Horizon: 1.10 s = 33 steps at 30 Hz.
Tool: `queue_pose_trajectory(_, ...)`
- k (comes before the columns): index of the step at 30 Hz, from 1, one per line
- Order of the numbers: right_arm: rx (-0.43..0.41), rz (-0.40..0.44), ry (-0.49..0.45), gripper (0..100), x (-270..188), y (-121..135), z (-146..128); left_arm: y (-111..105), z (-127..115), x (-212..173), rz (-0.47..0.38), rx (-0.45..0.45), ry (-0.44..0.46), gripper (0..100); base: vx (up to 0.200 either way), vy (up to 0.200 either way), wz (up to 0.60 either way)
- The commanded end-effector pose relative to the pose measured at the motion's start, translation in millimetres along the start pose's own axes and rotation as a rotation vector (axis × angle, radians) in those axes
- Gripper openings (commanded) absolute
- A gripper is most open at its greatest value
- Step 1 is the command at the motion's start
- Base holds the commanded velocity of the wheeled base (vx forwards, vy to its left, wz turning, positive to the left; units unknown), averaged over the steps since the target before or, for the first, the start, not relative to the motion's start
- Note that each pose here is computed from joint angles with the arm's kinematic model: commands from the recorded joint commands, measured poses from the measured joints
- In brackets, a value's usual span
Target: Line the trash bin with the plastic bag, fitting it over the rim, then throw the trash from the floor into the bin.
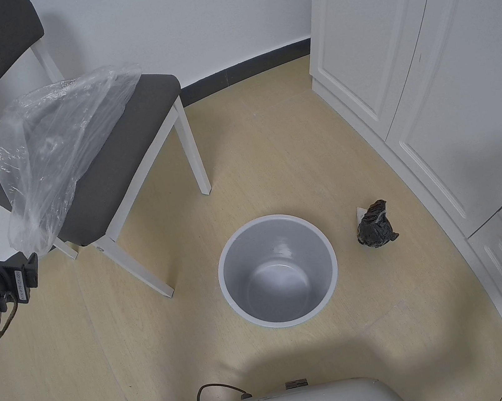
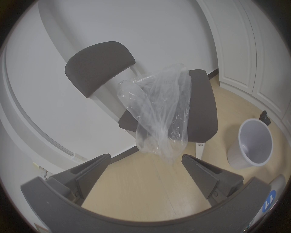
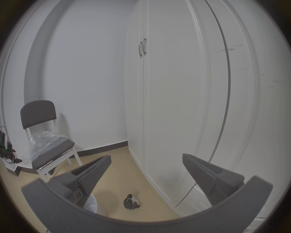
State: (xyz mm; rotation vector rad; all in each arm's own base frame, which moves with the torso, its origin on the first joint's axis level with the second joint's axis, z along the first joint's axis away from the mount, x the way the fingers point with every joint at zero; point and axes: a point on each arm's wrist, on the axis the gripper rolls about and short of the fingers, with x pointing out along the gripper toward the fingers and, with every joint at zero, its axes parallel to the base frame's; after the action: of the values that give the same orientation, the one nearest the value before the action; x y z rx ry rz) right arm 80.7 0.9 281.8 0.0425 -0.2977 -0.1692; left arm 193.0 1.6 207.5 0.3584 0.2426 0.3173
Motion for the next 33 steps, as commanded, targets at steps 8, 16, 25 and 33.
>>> queue_pose_trajectory(8, 0.000, 0.019, -0.033, 100, -8.7, -1.8, 4.7, -9.5, -0.4, 19.1, 0.009, 0.026, -0.016, 100, 0.000, 0.000, 0.00)
queue_pose_trajectory(16, 0.003, 0.017, -0.047, 100, -11.7, -2.7, 7.0, -13.2, 0.0, 30.4, 0.051, 0.092, -0.040, 100, 0.000, 0.000, 0.00)
queue_pose_trajectory(25, 0.005, 0.015, -0.063, 100, -15.4, -3.8, 9.7, -20.0, -2.8, 42.8, 0.054, 0.168, -0.042, 100, 0.000, 0.000, 0.00)
queue_pose_trajectory(33, 0.004, 0.011, -0.069, 100, -16.9, -4.4, 10.6, -22.4, 0.2, 55.9, 0.082, 0.211, -0.068, 100, 0.000, 0.000, 0.00)
